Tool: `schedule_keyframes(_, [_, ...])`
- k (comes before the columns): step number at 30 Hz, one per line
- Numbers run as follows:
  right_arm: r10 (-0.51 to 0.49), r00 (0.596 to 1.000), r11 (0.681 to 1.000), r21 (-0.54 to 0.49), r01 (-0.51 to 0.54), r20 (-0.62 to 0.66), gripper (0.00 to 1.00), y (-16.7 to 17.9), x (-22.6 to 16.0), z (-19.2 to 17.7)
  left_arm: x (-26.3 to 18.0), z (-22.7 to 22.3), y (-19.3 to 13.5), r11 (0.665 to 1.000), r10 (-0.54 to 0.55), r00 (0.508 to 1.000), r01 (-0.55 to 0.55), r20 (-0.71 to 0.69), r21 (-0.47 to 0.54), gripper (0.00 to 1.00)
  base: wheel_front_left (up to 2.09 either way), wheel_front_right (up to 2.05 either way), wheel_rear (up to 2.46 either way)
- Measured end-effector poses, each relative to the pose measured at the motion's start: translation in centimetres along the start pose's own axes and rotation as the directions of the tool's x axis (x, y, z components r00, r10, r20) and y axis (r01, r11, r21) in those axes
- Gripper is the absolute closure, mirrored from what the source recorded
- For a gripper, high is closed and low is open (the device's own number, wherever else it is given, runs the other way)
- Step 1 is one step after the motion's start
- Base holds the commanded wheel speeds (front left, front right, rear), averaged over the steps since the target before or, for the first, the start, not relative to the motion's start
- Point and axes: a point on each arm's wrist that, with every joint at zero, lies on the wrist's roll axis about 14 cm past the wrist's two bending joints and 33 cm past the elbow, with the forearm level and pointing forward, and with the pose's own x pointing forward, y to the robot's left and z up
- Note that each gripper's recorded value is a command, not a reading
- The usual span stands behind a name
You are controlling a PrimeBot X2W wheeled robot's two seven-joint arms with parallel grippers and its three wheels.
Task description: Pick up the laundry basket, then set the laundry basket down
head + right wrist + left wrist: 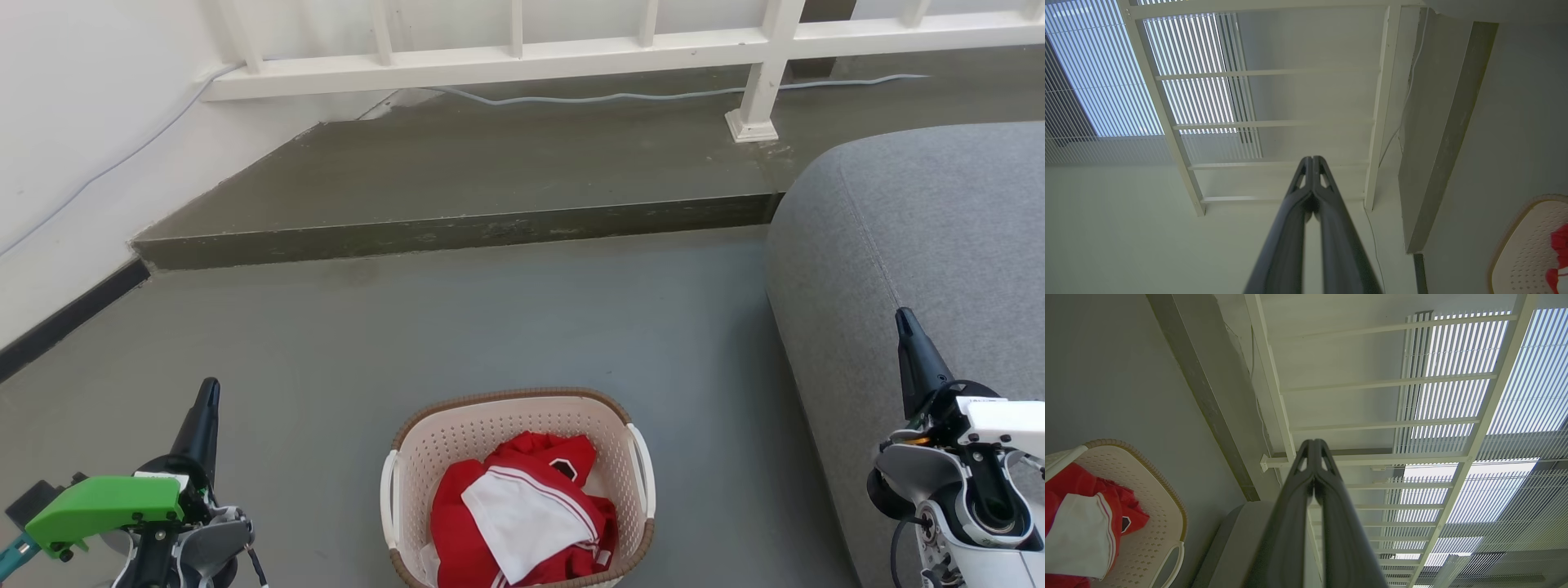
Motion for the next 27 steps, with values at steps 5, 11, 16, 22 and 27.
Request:
schedule_keyframes(5, [-0.001,1.0,1.0,0.0,0.001,0.0,1.0,-0.02,0.0,0.01,0.0,0.01,0.0,1.0,0.0,1.0,0.0,0.0,0.0,1.0,0.0,0.0,0.0])
schedule_keyframes(11, [-0.001,1.0,1.0,0.001,0.001,0.0,1.0,-0.05,-0.01,0.01,0.0,0.0,0.0,1.0,0.0,1.0,0.0,0.0,0.0,1.0,0.0,0.0,0.0])
schedule_keyframes(16, [-0.003,1.0,1.0,0.001,0.003,0.001,1.0,-0.08,-0.01,0.02,0.0,0.01,0.0,1.0,0.0,1.0,0.0,0.0,0.0,1.0,0.0,0.0,0.0])
schedule_keyframes(22, [-0.003,1.0,1.0,0.002,0.003,0.001,1.0,-0.11,-0.02,0.02,0.0,0.0,0.0,1.0,0.0,1.0,0.0,0.0,0.0,1.0,0.0,0.0,0.0])
schedule_keyframes(27, [-0.004,1.0,1.0,0.002,0.004,0.001,1.0,-0.12,-0.02,0.02,0.0,0.01,0.0,1.0,0.0,1.0,0.0,0.0,0.0,1.0,0.0,0.0,0.0])
